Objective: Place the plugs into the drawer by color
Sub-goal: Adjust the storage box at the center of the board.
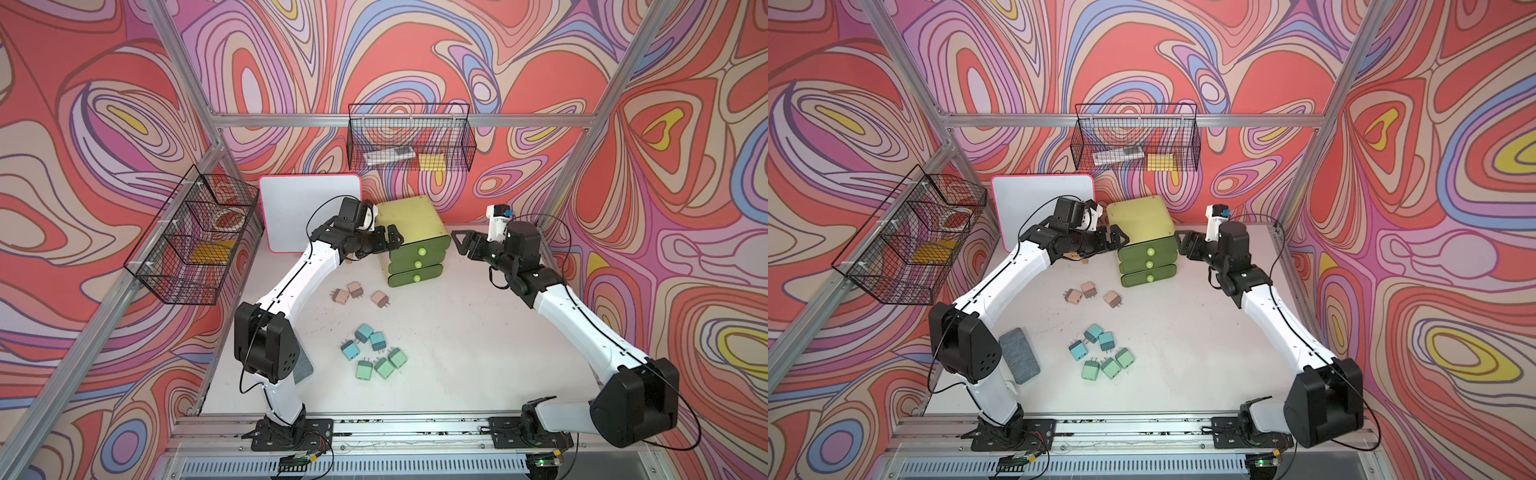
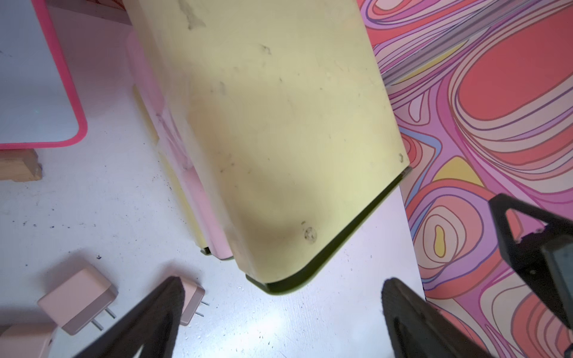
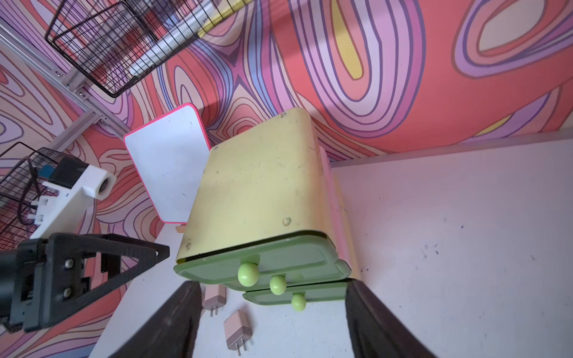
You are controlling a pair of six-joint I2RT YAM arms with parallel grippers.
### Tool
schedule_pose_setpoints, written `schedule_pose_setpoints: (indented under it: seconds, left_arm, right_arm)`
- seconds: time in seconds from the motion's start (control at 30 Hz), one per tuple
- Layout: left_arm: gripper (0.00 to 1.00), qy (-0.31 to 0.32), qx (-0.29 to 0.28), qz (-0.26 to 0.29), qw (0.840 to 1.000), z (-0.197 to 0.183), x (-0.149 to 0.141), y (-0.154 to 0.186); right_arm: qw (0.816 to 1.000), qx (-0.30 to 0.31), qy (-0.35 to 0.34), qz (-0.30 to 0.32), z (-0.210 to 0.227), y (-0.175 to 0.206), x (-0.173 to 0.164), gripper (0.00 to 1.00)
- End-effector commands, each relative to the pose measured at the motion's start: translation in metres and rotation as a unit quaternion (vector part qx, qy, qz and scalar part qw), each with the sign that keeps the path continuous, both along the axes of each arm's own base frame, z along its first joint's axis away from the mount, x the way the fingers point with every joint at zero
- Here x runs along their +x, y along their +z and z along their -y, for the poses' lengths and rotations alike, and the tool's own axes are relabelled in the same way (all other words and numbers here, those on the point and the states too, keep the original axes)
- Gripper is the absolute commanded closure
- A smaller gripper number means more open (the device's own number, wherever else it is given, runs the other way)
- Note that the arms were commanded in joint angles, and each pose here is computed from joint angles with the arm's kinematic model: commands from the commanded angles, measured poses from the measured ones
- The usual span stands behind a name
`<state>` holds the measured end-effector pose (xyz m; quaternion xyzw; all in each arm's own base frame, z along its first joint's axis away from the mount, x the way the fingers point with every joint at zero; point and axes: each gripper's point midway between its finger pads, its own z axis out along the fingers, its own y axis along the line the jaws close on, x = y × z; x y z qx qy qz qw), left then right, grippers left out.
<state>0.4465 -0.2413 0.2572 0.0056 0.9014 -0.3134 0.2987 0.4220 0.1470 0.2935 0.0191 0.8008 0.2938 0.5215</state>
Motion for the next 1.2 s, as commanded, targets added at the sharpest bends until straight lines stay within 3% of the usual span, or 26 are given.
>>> schedule_pose_setpoints:
  seconds: [0.0,0.13,0.27,0.67,0.9,1.0,1.17]
  left_arm:
    - [0.01,0.015,-0.008,0.014,1.000,0.002,0.019,0.009]
    - [0.03,0.005,-0.028,-0.006,1.000,0.014,0.027,0.003]
    - [0.04,-0.018,-0.045,-0.029,0.998,0.030,0.017,-0.008]
    - [0.04,-0.053,-0.033,-0.049,0.997,0.055,0.000,-0.037]
    - [0.04,-0.087,-0.035,-0.046,0.995,0.084,-0.010,-0.035]
    - [0.04,-0.078,-0.023,-0.029,0.996,0.078,-0.010,-0.023]
    - [0.07,-0.014,-0.020,0.008,1.000,0.034,0.014,-0.001]
  right_arm:
    - [0.997,0.075,0.002,0.005,-0.010,-0.003,0.001,0.25]
    - [0.993,0.115,0.024,0.000,-0.021,-0.008,0.004,0.25]
    - [0.992,0.120,0.035,-0.010,-0.027,-0.017,0.013,0.26]
    - [0.995,0.094,0.039,-0.012,-0.029,-0.030,0.026,0.26]
    - [0.996,0.081,0.032,-0.004,-0.018,-0.026,0.027,0.26]
    - [0.996,0.085,0.028,-0.003,-0.009,-0.027,0.021,0.35]
    - [0.990,0.132,0.053,-0.001,-0.013,-0.034,0.014,0.54]
